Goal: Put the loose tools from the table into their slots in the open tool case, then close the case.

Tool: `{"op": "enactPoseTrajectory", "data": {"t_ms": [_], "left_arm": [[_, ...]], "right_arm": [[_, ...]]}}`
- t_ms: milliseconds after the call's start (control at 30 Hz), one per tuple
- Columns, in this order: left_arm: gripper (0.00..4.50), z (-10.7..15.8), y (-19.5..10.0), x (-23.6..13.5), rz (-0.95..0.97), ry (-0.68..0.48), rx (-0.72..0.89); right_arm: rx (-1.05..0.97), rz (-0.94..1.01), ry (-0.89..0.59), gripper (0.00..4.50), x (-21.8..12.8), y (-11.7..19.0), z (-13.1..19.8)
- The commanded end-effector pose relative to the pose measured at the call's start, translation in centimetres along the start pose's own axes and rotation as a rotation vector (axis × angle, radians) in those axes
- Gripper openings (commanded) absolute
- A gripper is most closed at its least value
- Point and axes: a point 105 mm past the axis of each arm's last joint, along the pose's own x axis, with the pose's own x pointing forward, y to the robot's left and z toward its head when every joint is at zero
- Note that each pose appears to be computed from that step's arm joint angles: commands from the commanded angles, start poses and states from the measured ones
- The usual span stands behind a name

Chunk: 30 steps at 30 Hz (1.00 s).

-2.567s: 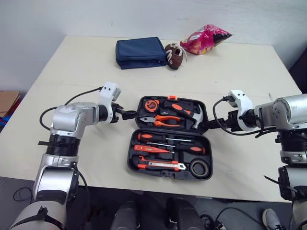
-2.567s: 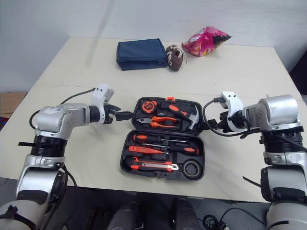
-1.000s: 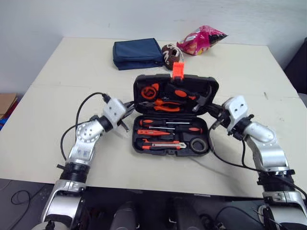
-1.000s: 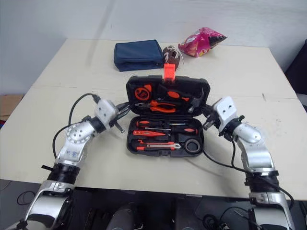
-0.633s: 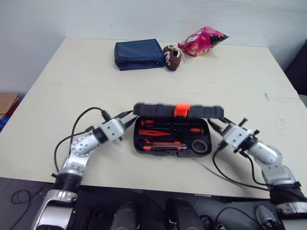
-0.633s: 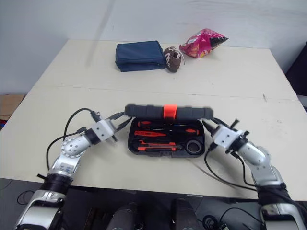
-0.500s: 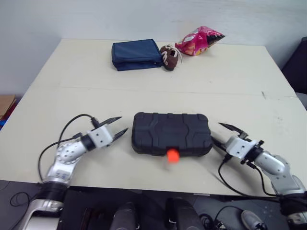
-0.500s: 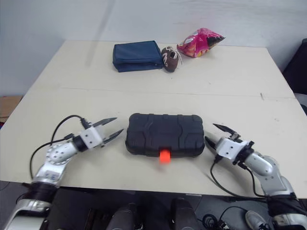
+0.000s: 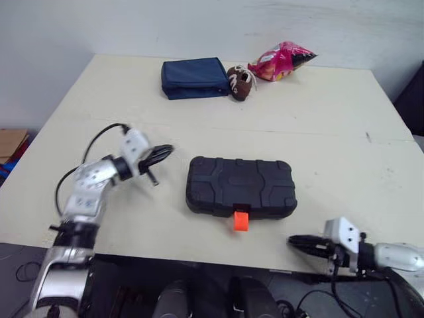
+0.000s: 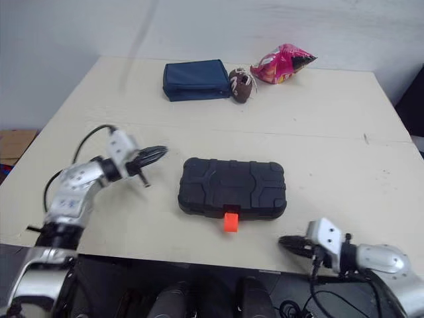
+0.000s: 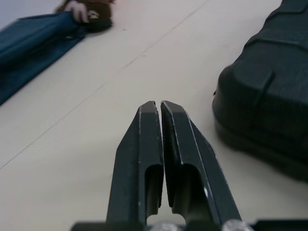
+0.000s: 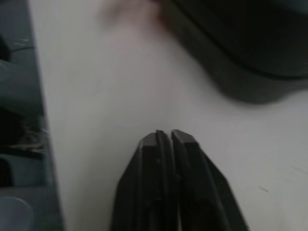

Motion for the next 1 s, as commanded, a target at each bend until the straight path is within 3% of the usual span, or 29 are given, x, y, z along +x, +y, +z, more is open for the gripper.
{"op": "enactPoseTrajectory", "data": {"t_ms": [33,167,400,567,733,900,1000], "left_arm": [[0.0,-1.4,-0.3,2.4,-0.027,0.088,-0.043],[0.0,-3.2,-0.2,4.9,-0.042,0.198,-0.026],[0.0,-2.9,-2.0,6.1,-0.191,0.124,-0.037],[0.0,-3.4,-2.4,3.2,-0.284,0.145,0.017],[0.0,-1.2,-4.2,0.7,-0.325,0.059,-0.018],[0.0,-1.4,-6.1,-1.4,-0.265,0.052,-0.077],[0.0,-2.2,-5.0,-3.1,-0.156,0.089,-0.065]], "right_arm": [[-0.006,0.003,0.009,0.04,1.5,-0.1,-0.1],[-0.054,-0.027,0.038,0.04,2.8,-1.5,-0.4],[-0.167,-0.104,0.113,0.04,2.7,-5.1,-0.9],[-0.209,-0.162,0.085,0.04,3.4,-8.1,0.6],[-0.262,-0.174,0.068,0.04,4.9,-10.5,2.1],[-0.282,-0.278,0.022,0.04,6.2,-13.3,3.9],[-0.309,-0.307,0.011,0.04,5.5,-13.8,4.1]]}}
